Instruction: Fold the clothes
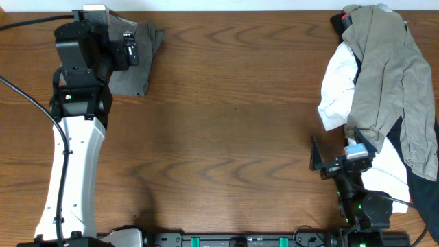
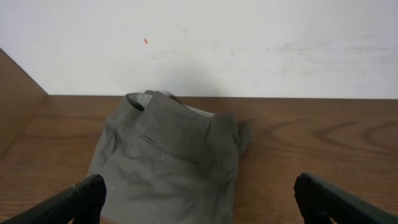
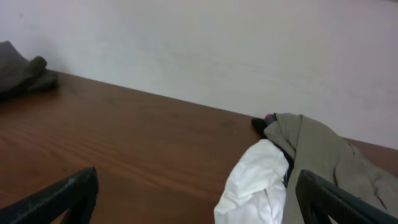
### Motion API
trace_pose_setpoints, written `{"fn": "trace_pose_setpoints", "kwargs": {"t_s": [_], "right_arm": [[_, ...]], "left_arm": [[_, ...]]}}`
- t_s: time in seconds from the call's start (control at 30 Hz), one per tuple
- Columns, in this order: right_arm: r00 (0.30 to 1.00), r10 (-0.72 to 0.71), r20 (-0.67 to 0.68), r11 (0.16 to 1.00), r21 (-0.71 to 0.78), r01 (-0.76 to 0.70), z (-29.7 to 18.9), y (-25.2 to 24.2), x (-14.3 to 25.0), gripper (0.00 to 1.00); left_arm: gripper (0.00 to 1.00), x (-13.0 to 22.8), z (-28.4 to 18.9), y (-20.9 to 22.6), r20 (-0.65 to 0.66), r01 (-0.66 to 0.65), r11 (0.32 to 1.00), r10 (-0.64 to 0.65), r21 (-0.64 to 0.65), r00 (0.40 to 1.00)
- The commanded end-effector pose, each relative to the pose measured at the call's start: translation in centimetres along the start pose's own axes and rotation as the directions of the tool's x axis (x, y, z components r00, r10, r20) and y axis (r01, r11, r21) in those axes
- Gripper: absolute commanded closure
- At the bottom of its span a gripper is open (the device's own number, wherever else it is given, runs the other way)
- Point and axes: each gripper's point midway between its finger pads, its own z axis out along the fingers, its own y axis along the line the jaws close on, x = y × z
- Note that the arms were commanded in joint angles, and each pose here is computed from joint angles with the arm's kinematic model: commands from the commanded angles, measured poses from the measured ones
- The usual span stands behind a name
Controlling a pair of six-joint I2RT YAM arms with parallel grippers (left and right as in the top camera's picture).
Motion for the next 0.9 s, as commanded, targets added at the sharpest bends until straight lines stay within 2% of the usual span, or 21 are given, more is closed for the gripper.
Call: {"fn": "trace_pose_setpoints", "kwargs": {"t_s": [0.0, 0.27, 0.87], "right_arm": [[1.0, 0.021, -0.02, 0.999, 0.04, -0.02, -0.1, -0.6, 1.1, 0.01], [0.997, 0.028, -0.067, 0.999, 0.031, -0.026, -0.5, -0.2, 2.3, 0.01], [0.998, 0.025, -0.063, 1.0, 0.006, -0.024, -0.5, 0.4, 2.2, 0.01]], "left_arm": [[0.02, -0.3, -0.2, 0.1, 0.007, -0.017, 1.0, 0.017, -0.009, 1.0], [0.02, -0.3, -0.2, 0.1, 0.007, -0.017, 1.0, 0.017, -0.009, 1.0], [0.02, -0.3, -0.2, 0.1, 0.007, -0.017, 1.0, 0.017, -0.009, 1.0]]}}
